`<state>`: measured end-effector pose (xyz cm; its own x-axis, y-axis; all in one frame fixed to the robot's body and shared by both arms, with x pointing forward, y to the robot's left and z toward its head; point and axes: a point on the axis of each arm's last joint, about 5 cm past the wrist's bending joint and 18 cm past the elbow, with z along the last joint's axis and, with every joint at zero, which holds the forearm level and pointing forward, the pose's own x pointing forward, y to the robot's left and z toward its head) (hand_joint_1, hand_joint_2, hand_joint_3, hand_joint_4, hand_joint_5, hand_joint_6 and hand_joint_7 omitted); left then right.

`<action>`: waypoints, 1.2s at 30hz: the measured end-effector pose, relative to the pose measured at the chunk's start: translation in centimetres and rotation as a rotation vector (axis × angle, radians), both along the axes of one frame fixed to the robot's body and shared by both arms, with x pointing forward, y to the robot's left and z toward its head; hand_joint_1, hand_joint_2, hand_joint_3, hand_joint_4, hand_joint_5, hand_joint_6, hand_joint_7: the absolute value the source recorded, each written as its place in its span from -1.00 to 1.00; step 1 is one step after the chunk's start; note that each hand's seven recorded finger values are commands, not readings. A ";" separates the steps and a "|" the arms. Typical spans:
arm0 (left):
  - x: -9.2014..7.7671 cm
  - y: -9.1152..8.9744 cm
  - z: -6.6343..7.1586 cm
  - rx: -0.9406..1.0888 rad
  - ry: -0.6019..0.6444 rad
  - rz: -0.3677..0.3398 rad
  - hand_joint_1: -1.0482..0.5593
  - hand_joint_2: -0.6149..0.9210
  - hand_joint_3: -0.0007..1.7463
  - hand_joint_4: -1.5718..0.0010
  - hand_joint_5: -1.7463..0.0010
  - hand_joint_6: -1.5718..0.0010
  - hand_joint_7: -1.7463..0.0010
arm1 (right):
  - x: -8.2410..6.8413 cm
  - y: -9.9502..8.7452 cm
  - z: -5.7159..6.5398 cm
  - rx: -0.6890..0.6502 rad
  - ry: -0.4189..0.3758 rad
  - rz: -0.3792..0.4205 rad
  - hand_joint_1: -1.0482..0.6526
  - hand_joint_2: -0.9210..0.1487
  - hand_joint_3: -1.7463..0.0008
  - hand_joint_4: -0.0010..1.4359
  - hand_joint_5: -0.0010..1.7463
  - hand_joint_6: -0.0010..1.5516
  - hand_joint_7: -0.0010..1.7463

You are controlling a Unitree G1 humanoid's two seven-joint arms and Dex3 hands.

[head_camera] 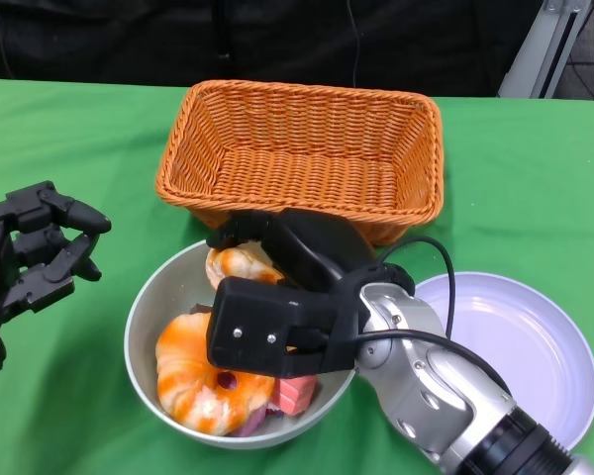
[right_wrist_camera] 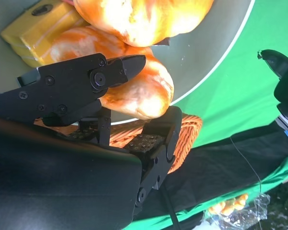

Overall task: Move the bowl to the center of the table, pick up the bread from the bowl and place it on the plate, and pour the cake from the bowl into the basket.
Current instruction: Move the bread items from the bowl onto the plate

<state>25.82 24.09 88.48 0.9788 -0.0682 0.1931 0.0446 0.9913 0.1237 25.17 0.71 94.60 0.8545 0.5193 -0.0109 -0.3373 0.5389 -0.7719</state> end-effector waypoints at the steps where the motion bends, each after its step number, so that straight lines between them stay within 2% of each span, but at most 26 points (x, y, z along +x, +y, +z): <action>1: 0.0 0.0 0.0 0.001 -0.002 0.000 0.16 0.81 -0.34 -0.06 -0.65 -0.08 -0.21 | 0.0 0.0 0.0 0.005 -0.004 -0.001 0.02 -0.94 1.00 -0.28 0.29 -0.03 -0.56; 8: -0.1 -0.1 -0.2 0.022 0.001 0.005 0.18 0.80 -0.33 -0.08 -0.65 -0.10 -0.21 | 0.3 -0.4 0.0 0.047 -0.030 -0.034 0.05 -0.89 1.00 -0.02 0.38 0.11 -0.58; 14: -0.1 -0.1 -0.2 0.034 -0.003 0.008 0.17 0.78 -0.31 -0.09 -0.65 -0.10 -0.21 | 0.6 -0.8 0.1 0.078 -0.033 -0.043 0.01 -0.85 1.00 -0.04 0.34 0.23 -0.53; 19: 0.0 -0.1 -0.2 0.036 -0.006 0.006 0.20 0.77 -0.29 -0.10 -0.66 -0.11 -0.21 | 0.8 -1.5 1.1 0.103 -0.008 -0.050 -0.02 -0.85 1.00 0.07 0.19 0.29 -0.57; 23: 0.0 -0.2 -0.2 0.037 -0.008 0.004 0.19 0.75 -0.26 -0.09 -0.66 -0.11 -0.20 | 1.0 -2.3 1.8 0.115 0.009 -0.046 -0.05 -0.89 0.99 0.13 0.16 0.32 -0.62; 28: 0.0 -0.2 -0.2 0.044 -0.006 0.001 0.18 0.74 -0.24 -0.08 -0.66 -0.10 -0.20 | 1.0 -2.8 2.1 0.146 0.034 -0.023 -0.04 -0.92 0.99 0.13 0.20 0.36 -0.64; 32: 0.0 -0.2 -0.2 0.044 -0.006 0.002 0.17 0.73 -0.23 -0.08 -0.67 -0.10 -0.20 | 1.0 -3.4 1.9 0.161 0.058 -0.032 -0.05 -0.92 1.00 0.08 0.37 0.37 -0.60; 36: 0.0 -0.2 -0.2 0.044 -0.006 0.002 0.15 0.73 -0.24 -0.07 -0.68 -0.09 -0.22 | 0.9 -3.6 2.2 0.184 0.057 -0.025 -0.06 -0.93 1.00 0.05 0.39 0.35 -0.57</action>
<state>25.86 23.84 88.32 0.9779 -0.0745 0.1955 0.0416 0.9850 0.1673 26.02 -2.88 96.78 0.8678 0.4959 0.0331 -0.3628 0.6776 -0.6398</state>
